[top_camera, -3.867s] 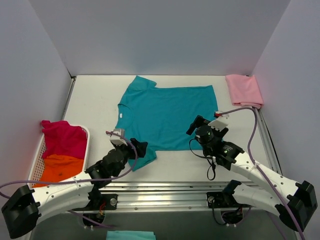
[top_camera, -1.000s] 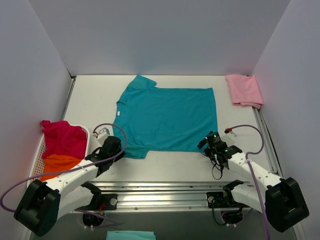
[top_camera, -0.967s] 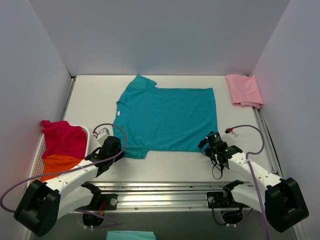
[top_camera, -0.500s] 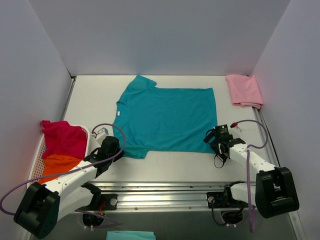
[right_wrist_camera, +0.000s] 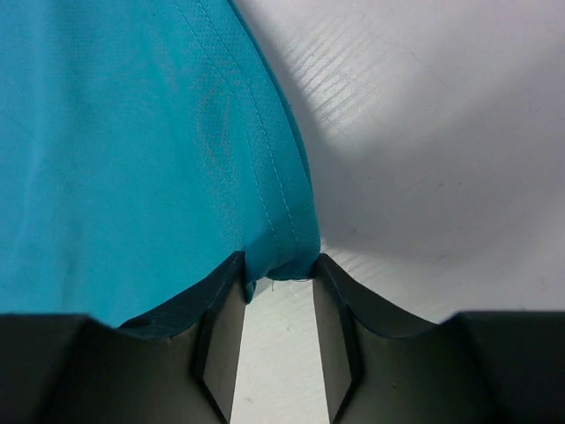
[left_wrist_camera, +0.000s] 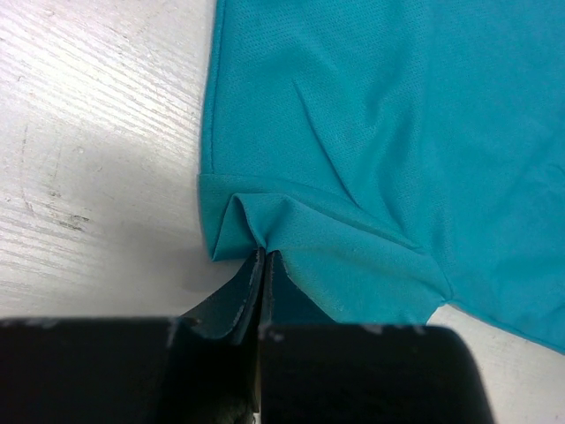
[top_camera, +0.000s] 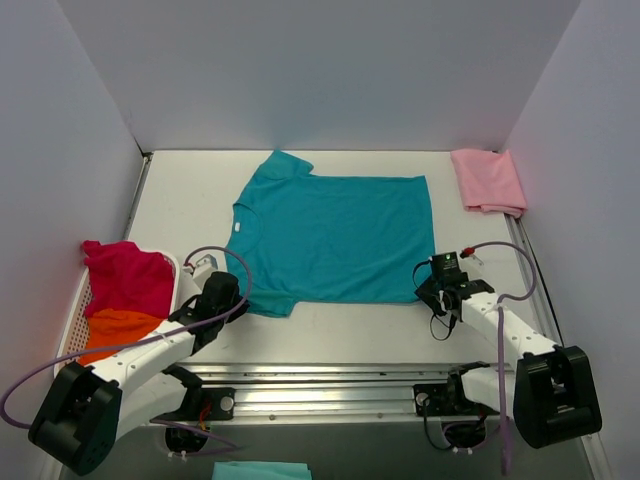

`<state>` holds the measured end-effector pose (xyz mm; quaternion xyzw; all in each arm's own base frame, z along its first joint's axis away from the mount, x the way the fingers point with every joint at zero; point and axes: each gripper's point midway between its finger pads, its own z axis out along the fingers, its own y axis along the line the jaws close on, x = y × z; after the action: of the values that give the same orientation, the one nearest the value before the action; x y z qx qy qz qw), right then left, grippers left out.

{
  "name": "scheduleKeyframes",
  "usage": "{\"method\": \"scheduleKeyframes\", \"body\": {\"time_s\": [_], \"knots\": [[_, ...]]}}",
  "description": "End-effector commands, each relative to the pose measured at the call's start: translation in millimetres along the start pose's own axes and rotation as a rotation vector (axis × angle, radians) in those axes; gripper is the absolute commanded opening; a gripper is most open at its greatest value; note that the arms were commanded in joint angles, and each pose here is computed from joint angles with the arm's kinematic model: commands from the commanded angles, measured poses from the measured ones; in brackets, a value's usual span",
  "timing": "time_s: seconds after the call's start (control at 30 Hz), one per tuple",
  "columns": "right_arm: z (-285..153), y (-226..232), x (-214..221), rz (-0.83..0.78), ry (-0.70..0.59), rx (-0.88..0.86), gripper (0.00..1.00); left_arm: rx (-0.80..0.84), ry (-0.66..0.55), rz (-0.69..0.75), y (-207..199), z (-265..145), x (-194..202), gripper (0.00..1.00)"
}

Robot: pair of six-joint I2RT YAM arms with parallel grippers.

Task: Fold and stack the t-shirts
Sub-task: Fold the tshirt

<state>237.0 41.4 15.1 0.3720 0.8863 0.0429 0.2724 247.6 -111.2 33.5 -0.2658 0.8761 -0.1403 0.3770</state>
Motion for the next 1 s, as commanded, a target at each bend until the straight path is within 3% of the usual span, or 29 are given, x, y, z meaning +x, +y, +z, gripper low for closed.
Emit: {"method": "scheduleKeyframes", "body": {"time_s": [0.0, 0.13, 0.17, 0.47, 0.97], "knots": [[-8.8, -11.7, 3.3, -0.004, 0.008, 0.028, 0.31, 0.043, -0.025, -0.011, -9.6, 0.0, -7.3, 0.02], [-9.2, -12.5, 4.4, -0.004, 0.011, 0.027, 0.13, 0.044, -0.021, -0.012, -9.2, -0.6, -6.5, 0.02], [-8.9, -12.0, 4.2, -0.004, 0.01, 0.026, 0.0, 0.044, -0.021, -0.012, -9.2, -0.6, -6.5, 0.02], [-12.7, -4.9, -3.0, -0.014, -0.008, 0.004, 0.0, 0.046, -0.027, -0.013, -12.6, -9.0, -13.0, 0.02], [-35.9, 11.5, -21.1, -0.032, -0.064, -0.082, 0.0, 0.121, -0.023, -0.049, -30.9, -57.9, -34.5, 0.02]]}}
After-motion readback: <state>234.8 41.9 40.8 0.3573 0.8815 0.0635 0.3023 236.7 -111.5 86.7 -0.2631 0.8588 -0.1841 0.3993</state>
